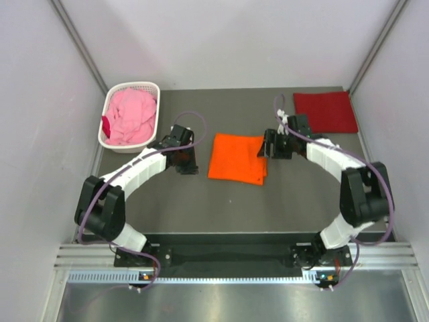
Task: Fold and stack the t-shirts
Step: Fold the tshirt, then neatly place the folded tshirt to the corner
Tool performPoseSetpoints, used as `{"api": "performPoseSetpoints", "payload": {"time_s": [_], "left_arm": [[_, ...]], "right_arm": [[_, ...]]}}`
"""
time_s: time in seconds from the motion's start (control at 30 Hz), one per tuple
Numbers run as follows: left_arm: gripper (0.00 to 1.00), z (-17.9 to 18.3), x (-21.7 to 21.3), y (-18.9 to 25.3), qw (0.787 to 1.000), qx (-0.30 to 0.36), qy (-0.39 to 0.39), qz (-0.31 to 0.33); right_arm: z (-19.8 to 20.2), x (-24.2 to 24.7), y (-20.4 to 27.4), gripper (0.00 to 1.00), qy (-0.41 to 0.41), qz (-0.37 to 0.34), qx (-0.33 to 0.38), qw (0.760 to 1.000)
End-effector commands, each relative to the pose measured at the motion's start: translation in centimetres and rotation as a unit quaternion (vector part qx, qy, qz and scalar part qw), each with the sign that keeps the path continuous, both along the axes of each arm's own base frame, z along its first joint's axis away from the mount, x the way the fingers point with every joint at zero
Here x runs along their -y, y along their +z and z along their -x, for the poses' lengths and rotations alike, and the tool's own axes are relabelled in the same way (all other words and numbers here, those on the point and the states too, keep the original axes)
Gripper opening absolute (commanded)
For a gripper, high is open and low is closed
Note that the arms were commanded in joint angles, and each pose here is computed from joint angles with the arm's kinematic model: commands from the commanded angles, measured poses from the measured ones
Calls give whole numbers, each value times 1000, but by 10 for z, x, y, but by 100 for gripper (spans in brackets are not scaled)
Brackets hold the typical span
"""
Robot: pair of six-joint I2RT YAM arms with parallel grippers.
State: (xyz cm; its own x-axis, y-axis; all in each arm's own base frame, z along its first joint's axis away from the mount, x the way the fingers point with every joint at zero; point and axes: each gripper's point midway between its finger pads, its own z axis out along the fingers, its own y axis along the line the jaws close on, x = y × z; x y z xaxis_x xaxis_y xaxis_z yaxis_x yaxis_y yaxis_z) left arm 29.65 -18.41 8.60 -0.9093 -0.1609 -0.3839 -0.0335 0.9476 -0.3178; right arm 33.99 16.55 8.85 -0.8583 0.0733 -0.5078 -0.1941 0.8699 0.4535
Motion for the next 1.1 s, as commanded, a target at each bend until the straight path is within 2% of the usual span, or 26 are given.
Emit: {"api": "performPoseSetpoints", "payload": {"time_s": [0.0,0.13,0.33,0.6,0.77,0.97,1.07], "left_arm": [[19,-13,-6,24,999,50,-15,-13],[20,-9,-8,23,998,51,-28,-20],[20,-4,-1,24,998,47,-43,0],[20,-4,3,26,998,47,-49,9],[19,-3,2,23,998,42,-48,9],[19,-1,1,20,998,40,-43,8],[19,-1,1,19,998,37,-41,8]], "right_arm": [[-57,-8,8,71,19,8,49,999],[-97,-7,9,72,16,32,75,997],[-106,3,-24,72,3,75,45,996],[-94,-12,-35,72,0,24,13,1000],[-102,-26,-34,72,2,-22,12,1000],[-110,-28,-40,71,3,-25,14,1000],[-114,-21,-40,72,4,-5,24,1000]]}}
